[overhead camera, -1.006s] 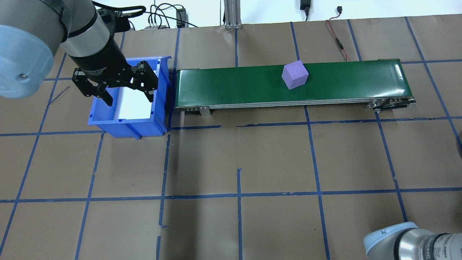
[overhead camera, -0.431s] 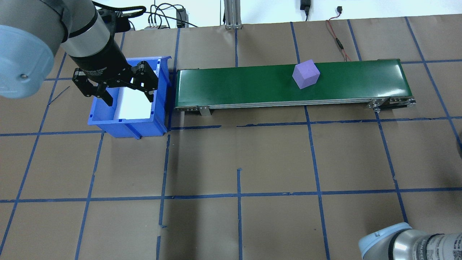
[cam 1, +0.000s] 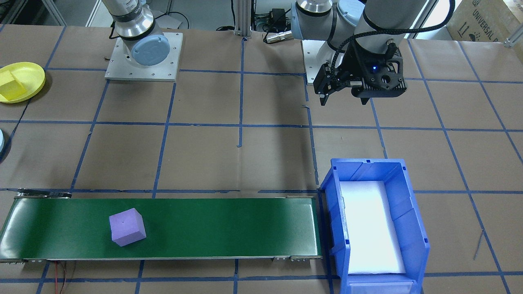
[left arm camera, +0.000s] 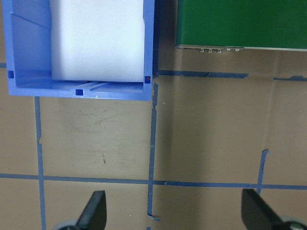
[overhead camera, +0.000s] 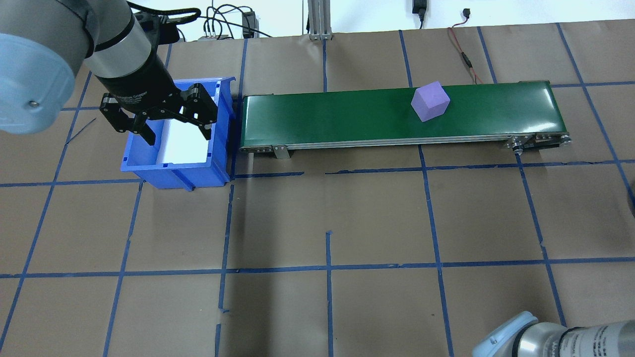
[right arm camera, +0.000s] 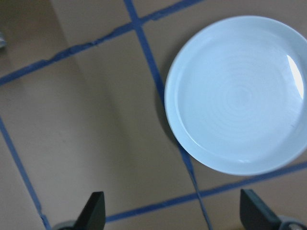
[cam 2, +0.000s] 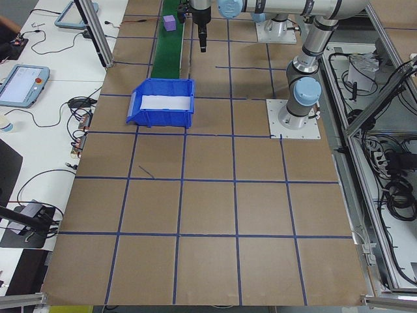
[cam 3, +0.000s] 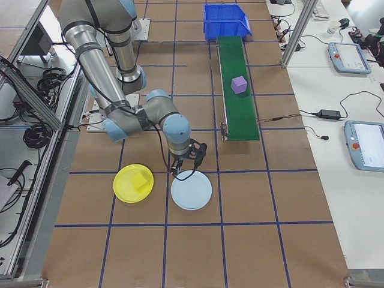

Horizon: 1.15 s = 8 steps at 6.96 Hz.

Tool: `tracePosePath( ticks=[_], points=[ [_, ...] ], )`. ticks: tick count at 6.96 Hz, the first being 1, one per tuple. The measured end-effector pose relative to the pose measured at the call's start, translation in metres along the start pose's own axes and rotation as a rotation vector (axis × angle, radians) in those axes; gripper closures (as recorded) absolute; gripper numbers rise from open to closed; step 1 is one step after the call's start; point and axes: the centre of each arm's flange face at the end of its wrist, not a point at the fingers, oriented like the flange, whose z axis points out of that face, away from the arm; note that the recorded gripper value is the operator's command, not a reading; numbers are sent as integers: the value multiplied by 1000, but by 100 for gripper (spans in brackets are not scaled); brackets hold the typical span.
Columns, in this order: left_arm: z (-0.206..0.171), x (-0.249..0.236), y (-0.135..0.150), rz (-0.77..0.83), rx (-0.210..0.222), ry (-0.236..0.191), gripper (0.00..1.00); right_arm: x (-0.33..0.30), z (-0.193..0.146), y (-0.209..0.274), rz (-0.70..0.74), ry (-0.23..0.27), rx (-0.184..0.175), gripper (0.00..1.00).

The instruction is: Move block left to right into plate

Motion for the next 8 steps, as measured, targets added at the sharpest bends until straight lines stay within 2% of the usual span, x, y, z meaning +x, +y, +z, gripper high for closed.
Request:
tracePosePath(
  ticks=[2, 3, 5, 7, 8],
  points=[
    [0, 0, 0, 1, -1, 0, 0, -75, 8, -57, -127, -62, 32, 0],
    [0, 1, 0, 3, -1, 0, 0, -112, 2, -81, -214, -62, 55, 0],
    [0, 1, 0, 5, -2, 0, 0, -179, -4, -107, -385, -87, 111, 0],
    [-1, 1, 0, 6, 0, 0, 0, -227, 15, -122, -571, -91, 168, 0],
    [-1, 2, 0, 6, 1, 1, 0, -244, 28, -127, -615, -122, 176, 0]
  ],
)
